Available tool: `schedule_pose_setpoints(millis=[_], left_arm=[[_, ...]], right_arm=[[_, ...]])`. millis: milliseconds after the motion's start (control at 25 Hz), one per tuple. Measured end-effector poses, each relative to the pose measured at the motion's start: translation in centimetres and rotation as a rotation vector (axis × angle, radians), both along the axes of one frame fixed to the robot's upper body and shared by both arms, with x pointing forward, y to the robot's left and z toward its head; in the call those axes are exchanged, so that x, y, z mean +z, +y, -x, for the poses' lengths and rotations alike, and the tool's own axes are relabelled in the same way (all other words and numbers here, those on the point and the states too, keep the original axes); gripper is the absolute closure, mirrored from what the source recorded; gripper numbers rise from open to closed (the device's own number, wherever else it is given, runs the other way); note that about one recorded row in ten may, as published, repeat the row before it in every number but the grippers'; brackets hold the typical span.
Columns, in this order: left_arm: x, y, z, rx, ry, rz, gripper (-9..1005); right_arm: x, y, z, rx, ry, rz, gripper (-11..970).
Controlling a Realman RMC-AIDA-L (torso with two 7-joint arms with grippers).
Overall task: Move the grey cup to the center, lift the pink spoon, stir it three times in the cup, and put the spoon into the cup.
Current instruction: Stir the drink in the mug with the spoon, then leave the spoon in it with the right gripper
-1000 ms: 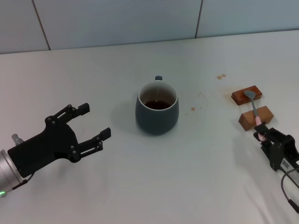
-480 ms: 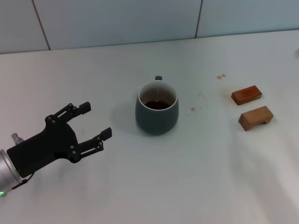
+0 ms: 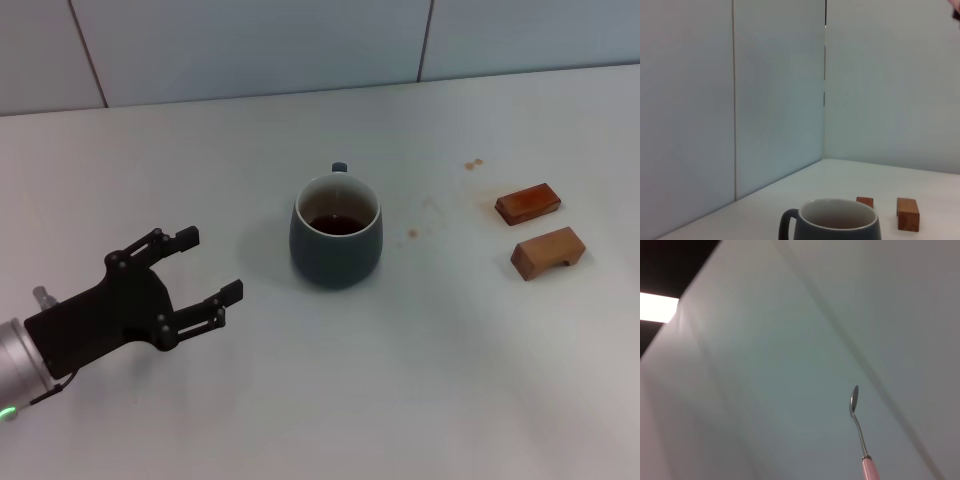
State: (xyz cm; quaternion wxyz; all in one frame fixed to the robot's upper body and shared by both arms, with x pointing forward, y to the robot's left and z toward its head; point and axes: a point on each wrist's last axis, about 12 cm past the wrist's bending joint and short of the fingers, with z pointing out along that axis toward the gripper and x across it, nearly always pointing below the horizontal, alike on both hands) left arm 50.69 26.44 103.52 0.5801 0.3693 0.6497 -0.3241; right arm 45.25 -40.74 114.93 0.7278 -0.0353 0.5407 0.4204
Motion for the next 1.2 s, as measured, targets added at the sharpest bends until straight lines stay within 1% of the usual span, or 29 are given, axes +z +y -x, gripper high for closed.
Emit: schedule_pose_setpoints(millis=[40, 80, 120, 160, 200, 240, 280, 320, 360, 440, 560, 640, 680, 720, 760, 840, 880, 920, 1000, 1040, 1080, 1120, 1200], left_arm=[[0.0, -0.1, -0.1, -0.001, 0.003, -0.003, 136], [-0.1, -0.3, -0.4, 0.002, 0.009, -0.011, 136], [-0.1, -0.3, -0.4, 0.002, 0.009, -0.011, 136], [-0.1, -0.3, -0.5, 0.004, 0.011, -0.015, 136], [-0.1, -0.3, -0.5, 0.004, 0.011, -0.015, 136], [-0.1, -0.4, -0.7, 0.007, 0.013, -0.023, 136], [-0.1, -0.5, -0.8, 0.009, 0.014, -0.027, 136], [-0.1, -0.5, -0.8, 0.009, 0.014, -0.027, 136], [-0.2, -0.5, -0.9, 0.011, 0.015, -0.030, 136], [-0.2, -0.7, -1.1, 0.012, 0.016, -0.035, 137], [-0.1, -1.0, -1.3, 0.010, 0.018, -0.036, 137], [-0.1, -1.0, -1.3, 0.011, 0.019, -0.038, 137], [-0.2, -1.0, -1.4, 0.011, 0.020, -0.042, 137], [-0.2, -0.9, -1.4, 0.010, 0.023, -0.044, 137], [-0.2, -0.9, -1.4, 0.010, 0.025, -0.045, 137], [-0.2, -0.9, -1.4, 0.011, 0.030, -0.048, 137], [-0.2, -0.8, -1.4, 0.013, 0.032, -0.049, 137], [-0.2, -0.8, -1.4, 0.013, 0.032, -0.049, 137], [-0.3, -0.8, -1.4, 0.011, 0.033, -0.052, 137], [-0.3, -0.8, -1.4, 0.009, 0.034, -0.056, 137], [-0.3, -0.9, -1.4, 0.005, 0.035, -0.061, 137], [-0.3, -0.9, -1.4, 0.005, 0.035, -0.061, 137], [-0.4, -1.0, -1.4, 0.002, 0.036, -0.061, 137]], right_arm=[[1.3, 0.1, -0.9, 0.030, 0.010, 0.057, 849], [4.1, 0.8, -3.0, 0.098, 0.062, 0.195, 849], [5.2, 1.4, -3.9, 0.126, 0.092, 0.255, 849], [5.2, 1.4, -3.9, 0.126, 0.092, 0.255, 849], [6.2, 2.1, -4.8, 0.150, 0.121, 0.318, 849], [7.3, 3.2, -5.8, 0.187, 0.163, 0.405, 849], [9.3, 5.7, -7.3, 0.235, 0.242, 0.578, 849], [10.1, 6.9, -7.7, 0.246, 0.272, 0.656, 849], [10.1, 6.9, -7.7, 0.246, 0.272, 0.656, 849], [11.9, 9.6, -8.4, 0.244, 0.321, 0.824, 849], [14.3, 12.6, -9.0, 0.186, 0.418, 1.010, 849], [15.6, 14.2, -9.3, 0.182, 0.478, 1.082, 849], [16.9, 15.4, -9.6, 0.221, 0.516, 1.115, 849], [16.9, 15.4, -9.6, 0.221, 0.516, 1.115, 849], [17.6, 16.1, -9.9, 0.248, 0.534, 1.131, 849], [18.1, 16.9, -10.2, 0.291, 0.590, 1.163, 849], [18.5, 17.8, -10.8, 0.328, 0.642, 1.201, 849], [18.5, 17.8, -10.8, 0.328, 0.642, 1.201, 849], [18.5, 18.6, -11.5, 0.352, 0.688, 1.236, 849], [18.4, 19.1, -11.9, 0.361, 0.713, 1.256, 849], [18.2, 20.1, -12.6, 0.378, 0.746, 1.296, 849], [18.2, 20.1, -12.6, 0.378, 0.746, 1.296, 849], [17.9, 21.0, -13.2, 0.401, 0.773, 1.328, 849]])
